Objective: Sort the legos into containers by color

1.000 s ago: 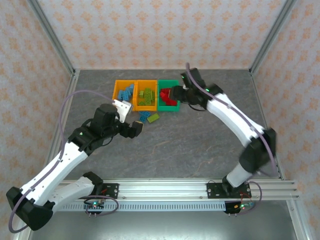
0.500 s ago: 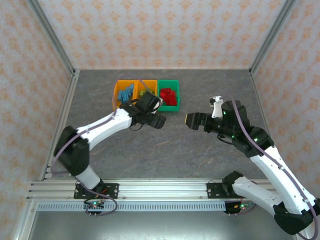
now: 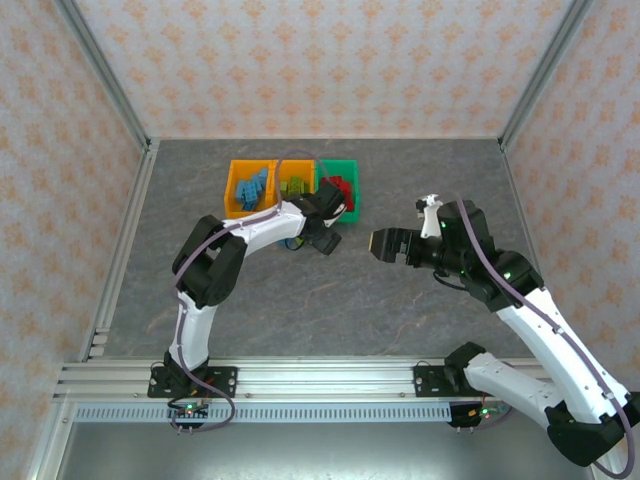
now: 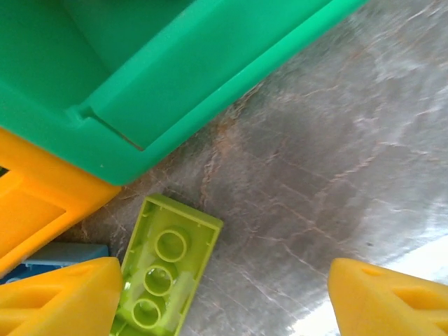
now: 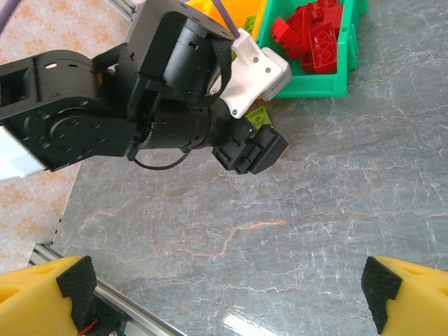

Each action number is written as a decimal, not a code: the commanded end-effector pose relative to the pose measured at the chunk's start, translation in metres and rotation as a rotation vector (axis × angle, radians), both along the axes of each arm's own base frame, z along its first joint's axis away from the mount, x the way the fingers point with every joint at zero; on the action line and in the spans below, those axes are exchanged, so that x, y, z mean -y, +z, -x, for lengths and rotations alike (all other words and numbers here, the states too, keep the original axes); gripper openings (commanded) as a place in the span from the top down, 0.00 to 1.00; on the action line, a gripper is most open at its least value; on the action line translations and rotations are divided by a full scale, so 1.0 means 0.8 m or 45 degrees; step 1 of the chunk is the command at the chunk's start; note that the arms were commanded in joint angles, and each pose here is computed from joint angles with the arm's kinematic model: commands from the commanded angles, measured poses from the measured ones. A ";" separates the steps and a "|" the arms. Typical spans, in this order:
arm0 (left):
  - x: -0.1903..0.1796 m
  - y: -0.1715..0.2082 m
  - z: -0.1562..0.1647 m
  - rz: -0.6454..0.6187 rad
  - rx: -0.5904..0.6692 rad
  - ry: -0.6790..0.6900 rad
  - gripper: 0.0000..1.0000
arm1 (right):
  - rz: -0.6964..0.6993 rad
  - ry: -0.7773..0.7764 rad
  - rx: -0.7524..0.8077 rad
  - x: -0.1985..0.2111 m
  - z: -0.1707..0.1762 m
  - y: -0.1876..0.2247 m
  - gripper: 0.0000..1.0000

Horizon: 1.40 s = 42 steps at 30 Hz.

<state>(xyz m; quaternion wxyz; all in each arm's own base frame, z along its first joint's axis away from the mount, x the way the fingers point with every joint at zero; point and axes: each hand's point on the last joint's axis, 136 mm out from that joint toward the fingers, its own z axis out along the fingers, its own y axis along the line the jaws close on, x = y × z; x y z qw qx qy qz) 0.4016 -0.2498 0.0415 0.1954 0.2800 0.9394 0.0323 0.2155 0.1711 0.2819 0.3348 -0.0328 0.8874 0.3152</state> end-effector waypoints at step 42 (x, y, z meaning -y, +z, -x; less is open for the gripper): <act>-0.077 0.130 -0.135 0.313 0.457 0.525 0.70 | -0.071 -0.165 -0.012 0.013 -0.009 0.001 0.01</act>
